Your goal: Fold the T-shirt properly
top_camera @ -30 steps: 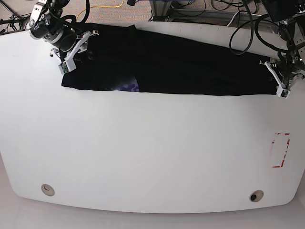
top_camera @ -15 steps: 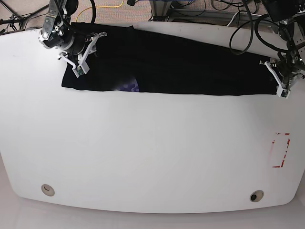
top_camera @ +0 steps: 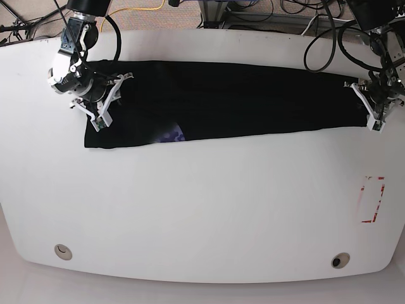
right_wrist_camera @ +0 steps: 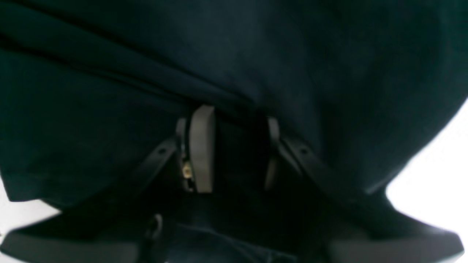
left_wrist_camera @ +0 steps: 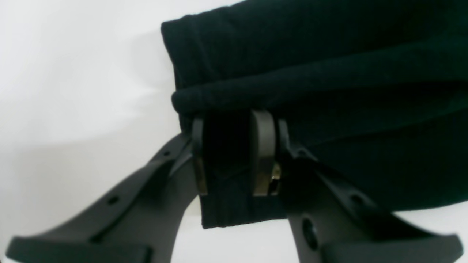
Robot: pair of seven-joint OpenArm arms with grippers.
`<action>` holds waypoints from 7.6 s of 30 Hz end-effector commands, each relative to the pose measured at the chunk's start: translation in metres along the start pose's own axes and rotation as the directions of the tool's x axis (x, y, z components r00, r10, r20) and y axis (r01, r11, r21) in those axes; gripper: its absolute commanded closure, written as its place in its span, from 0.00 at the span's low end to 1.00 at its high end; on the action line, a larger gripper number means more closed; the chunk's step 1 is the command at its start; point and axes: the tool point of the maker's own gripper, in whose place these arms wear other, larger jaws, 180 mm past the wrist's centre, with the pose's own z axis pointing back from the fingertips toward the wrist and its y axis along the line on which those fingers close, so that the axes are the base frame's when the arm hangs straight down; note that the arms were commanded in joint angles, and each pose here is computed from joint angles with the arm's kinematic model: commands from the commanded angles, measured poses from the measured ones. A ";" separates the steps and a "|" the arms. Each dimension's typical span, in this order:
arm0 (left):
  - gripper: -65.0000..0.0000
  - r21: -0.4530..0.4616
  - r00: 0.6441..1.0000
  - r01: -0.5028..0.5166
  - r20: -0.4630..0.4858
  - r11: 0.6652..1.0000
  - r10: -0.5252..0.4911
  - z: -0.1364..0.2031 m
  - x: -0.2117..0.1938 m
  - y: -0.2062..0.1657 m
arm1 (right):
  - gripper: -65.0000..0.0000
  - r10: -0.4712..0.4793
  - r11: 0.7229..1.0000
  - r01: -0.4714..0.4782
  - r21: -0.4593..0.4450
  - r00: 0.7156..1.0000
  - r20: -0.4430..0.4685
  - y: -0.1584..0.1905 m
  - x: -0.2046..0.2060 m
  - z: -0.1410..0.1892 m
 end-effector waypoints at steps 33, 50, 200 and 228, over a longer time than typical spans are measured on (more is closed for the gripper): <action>0.33 -0.166 0.967 -0.239 0.054 0.957 0.251 0.029 0.021 0.029 | 0.73 0.008 0.998 -0.012 -0.054 0.998 -0.064 -0.008 -0.008 0.000; 0.35 -0.239 0.966 -0.258 -0.073 0.936 0.247 0.003 -0.009 -0.001 | 0.73 0.008 0.999 -0.011 -0.053 0.998 -0.062 -0.007 -0.007 0.000; 0.86 -0.442 0.769 0.632 0.262 0.637 -0.583 0.034 0.109 -0.323 | 0.73 0.047 0.996 -0.039 -0.079 0.993 0.105 0.016 0.046 0.021; 0.86 -0.218 0.897 0.413 0.267 0.884 -0.353 0.050 0.146 -0.200 | 0.73 0.033 0.998 -0.026 -0.048 0.989 0.141 0.023 0.051 0.025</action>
